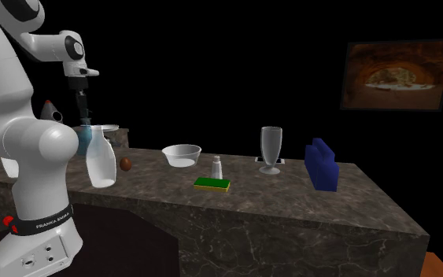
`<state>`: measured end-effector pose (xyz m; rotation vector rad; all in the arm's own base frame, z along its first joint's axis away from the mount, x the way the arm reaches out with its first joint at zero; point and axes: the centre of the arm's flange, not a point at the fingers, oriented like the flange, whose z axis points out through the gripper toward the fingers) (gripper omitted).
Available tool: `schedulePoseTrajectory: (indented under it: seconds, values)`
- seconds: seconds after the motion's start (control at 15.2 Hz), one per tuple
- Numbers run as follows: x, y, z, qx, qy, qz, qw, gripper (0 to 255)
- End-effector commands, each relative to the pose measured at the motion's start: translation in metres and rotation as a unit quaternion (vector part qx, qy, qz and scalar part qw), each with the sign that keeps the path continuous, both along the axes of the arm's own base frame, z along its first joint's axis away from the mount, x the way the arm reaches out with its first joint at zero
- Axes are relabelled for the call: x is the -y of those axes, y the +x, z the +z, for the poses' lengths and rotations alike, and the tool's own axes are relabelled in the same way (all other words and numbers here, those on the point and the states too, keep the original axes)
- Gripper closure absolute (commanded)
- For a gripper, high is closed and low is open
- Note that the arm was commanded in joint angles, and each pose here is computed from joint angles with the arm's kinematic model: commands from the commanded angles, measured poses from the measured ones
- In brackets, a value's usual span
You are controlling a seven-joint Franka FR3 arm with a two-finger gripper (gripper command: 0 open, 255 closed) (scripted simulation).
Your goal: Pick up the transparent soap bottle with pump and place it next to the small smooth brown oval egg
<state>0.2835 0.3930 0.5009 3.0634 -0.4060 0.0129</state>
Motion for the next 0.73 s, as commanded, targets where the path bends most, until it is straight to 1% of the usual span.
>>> schedulePoseTrajectory:
  seconds: [0.0, 0.66]
  values:
    - [0.0, 0.0, -0.011, 0.0, 0.0, 0.0, 1.0, 255]
    - [0.0, 0.0, -0.064, 0.0, 0.0, 0.0, 1.0, 255]
